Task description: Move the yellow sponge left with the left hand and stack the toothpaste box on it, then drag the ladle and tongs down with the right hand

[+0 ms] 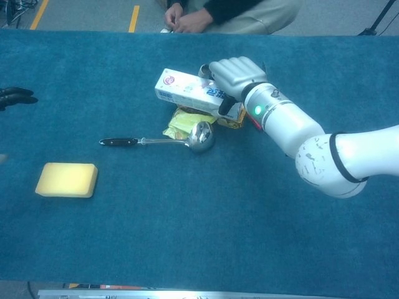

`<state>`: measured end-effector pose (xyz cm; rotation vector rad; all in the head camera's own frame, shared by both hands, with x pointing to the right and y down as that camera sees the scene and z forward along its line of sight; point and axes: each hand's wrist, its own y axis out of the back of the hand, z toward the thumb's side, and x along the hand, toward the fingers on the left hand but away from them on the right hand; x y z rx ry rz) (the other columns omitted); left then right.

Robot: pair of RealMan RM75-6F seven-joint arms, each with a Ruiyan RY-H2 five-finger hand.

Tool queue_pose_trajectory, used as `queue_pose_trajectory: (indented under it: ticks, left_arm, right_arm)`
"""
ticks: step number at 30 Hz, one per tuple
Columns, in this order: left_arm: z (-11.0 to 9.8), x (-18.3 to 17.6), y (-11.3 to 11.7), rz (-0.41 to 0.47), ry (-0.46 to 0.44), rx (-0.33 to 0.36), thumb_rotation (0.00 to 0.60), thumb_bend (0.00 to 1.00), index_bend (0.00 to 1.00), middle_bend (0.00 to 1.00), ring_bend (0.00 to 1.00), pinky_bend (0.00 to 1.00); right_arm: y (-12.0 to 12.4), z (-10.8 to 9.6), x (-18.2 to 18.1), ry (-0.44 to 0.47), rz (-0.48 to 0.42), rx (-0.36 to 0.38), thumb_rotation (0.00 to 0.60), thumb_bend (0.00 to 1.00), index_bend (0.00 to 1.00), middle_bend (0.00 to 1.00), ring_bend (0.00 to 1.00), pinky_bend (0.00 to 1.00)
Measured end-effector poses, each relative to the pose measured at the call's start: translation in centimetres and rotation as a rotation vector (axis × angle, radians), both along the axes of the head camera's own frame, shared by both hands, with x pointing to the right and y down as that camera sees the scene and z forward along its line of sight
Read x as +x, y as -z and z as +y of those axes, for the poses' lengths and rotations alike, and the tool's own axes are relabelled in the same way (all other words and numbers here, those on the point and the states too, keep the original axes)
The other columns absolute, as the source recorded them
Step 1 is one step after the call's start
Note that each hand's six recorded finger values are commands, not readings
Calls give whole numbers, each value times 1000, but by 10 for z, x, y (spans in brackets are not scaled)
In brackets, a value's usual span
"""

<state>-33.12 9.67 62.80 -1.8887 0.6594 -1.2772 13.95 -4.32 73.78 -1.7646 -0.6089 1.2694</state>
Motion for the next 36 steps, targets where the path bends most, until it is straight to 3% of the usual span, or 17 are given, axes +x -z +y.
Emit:
queue_pose_trajectory:
  ticks: [14, 25, 31, 36]
  left_arm:
    - [0, 1, 1, -7, 3, -4, 600, 342, 0, 0, 0, 163]
    - [7, -5, 5, -16, 20, -5, 600, 342, 0, 0, 0, 163]
    - [11, -8, 7, -16, 28, -6, 600, 342, 0, 0, 0, 163]
    - [13, -10, 9, -11, 37, -4, 600, 342, 0, 0, 0, 163]
  right_arm:
    - [37, 19, -32, 85, -195, -96, 600, 292, 504, 429, 405, 645]
    - [32, 45, -76, 176, -173, -130, 600, 291, 504, 429, 401, 645]
    - [23, 56, -91, 213, -119, -133, 600, 292, 503, 418, 348, 603]
    - [16, 63, -93, 242, -77, -154, 600, 293, 335, 345, 251, 498]
